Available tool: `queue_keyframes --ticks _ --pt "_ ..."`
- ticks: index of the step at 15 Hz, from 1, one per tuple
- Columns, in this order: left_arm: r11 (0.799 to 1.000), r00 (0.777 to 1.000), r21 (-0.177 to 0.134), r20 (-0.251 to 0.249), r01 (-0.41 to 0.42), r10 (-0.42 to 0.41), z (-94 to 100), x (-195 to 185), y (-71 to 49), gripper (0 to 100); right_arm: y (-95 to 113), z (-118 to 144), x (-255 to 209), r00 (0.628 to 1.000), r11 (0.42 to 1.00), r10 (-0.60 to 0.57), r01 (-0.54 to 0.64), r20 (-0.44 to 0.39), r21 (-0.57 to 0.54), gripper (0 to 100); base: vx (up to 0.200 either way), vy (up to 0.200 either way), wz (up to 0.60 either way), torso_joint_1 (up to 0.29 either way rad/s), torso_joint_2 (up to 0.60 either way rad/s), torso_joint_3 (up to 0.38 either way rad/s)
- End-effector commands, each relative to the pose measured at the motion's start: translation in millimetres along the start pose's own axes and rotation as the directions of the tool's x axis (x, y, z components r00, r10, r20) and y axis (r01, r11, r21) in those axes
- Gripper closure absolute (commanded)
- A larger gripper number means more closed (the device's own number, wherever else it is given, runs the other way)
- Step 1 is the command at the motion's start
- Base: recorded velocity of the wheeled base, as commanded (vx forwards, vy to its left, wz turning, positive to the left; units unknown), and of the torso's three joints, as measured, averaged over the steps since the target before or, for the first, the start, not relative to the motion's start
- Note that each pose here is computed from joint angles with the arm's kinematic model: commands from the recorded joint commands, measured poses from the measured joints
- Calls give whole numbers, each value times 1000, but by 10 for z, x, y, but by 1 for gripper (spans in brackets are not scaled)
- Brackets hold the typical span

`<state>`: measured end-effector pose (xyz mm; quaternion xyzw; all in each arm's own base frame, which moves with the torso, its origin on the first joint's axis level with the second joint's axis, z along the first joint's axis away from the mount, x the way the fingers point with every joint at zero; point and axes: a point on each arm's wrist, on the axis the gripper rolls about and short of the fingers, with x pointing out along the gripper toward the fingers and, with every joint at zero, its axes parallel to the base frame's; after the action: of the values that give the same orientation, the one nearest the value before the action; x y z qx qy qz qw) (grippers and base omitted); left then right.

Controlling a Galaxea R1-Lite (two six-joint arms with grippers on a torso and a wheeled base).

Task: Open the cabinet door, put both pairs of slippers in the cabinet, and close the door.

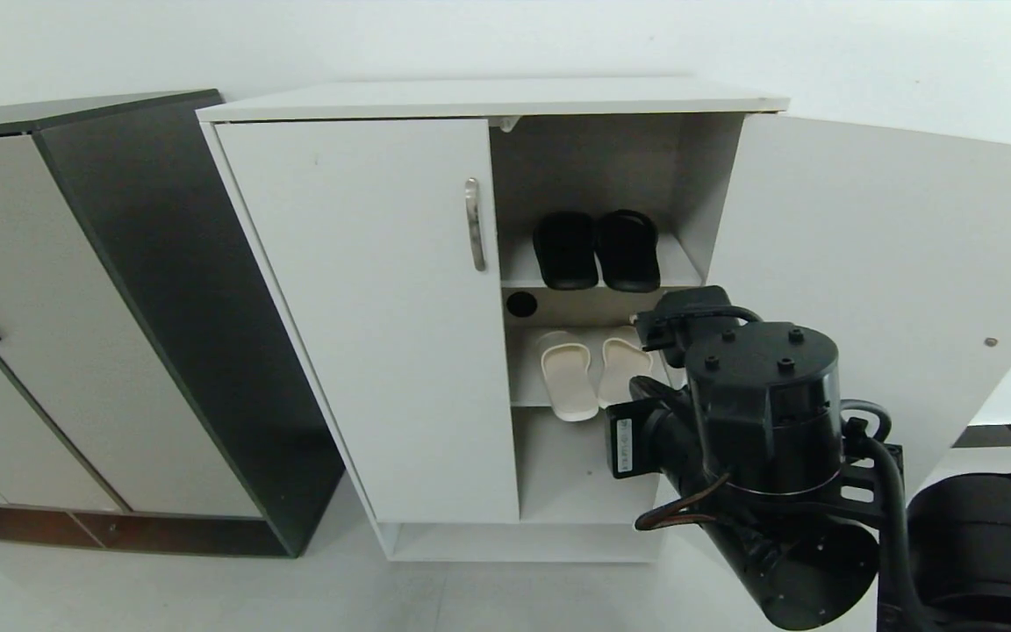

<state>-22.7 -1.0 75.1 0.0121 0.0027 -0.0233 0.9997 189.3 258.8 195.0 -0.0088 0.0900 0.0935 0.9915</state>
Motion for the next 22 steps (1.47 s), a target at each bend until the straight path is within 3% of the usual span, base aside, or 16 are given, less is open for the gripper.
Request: queue_keyframes --ticks 1,22 --pt "1000 1000 0 0 -1 1 0 0 0 100 1 -38 26 1000 1000 -6 5 -10 -10 100 0 0 0 0 0 0" --pt "1000 1000 0 0 -1 1 0 0 0 100 -11 -178 61 999 998 -18 14 -45 -66 100 0 0 0 0 0 0"
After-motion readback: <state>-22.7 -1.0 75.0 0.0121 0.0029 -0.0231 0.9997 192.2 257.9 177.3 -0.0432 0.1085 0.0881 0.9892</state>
